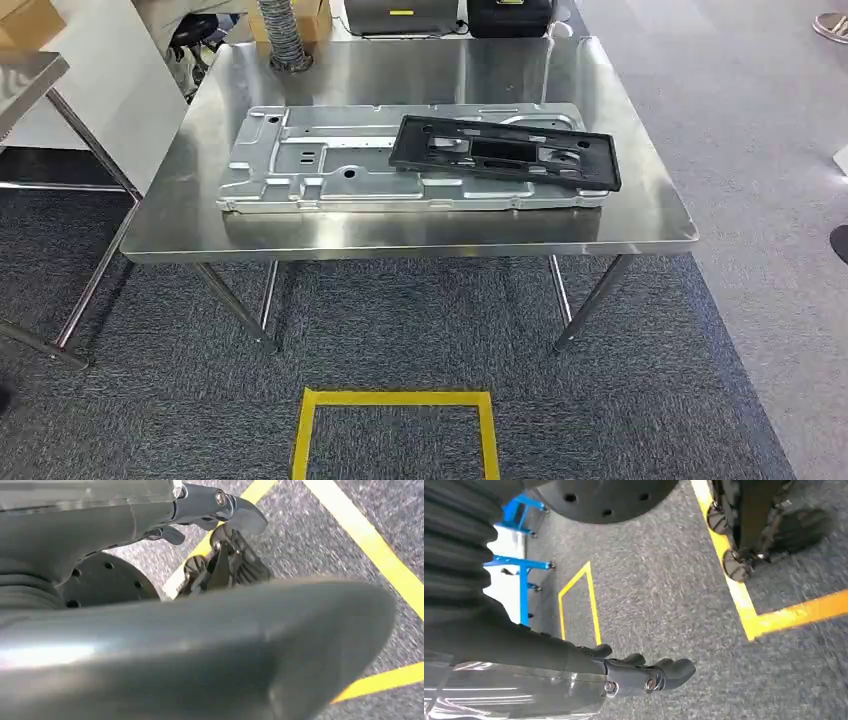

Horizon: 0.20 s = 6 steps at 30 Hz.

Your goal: Take the parts from the cabinet and place them on the table.

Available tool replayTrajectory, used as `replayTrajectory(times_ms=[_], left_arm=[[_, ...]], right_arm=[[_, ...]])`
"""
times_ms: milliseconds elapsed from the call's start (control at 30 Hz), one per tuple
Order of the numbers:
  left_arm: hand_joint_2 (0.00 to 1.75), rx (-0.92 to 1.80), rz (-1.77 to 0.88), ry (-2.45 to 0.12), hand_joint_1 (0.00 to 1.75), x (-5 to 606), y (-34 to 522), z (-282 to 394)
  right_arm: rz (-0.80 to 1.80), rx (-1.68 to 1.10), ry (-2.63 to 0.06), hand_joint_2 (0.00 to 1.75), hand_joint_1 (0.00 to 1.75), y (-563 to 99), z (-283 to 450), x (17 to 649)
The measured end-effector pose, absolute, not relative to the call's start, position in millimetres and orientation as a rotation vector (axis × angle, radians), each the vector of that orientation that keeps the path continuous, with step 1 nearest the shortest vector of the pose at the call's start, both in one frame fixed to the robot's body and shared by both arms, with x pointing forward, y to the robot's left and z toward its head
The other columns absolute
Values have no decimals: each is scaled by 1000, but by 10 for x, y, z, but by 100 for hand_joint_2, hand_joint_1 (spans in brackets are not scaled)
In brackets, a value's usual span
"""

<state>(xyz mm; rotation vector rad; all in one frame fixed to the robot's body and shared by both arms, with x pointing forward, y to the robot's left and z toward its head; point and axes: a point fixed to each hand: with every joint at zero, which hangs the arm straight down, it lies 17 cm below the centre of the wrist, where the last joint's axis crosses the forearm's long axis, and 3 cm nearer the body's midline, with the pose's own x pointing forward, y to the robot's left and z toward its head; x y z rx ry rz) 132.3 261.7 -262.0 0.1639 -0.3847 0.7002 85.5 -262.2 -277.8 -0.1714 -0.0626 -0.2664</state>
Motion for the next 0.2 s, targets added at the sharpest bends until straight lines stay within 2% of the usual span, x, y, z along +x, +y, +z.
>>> replayTrajectory(times_ms=[200], left_arm=[[0,137,688,-407,0,1383,2577,-2602]], right_arm=[[-230,-103,-62,175,0,-2373,-2773,835]])
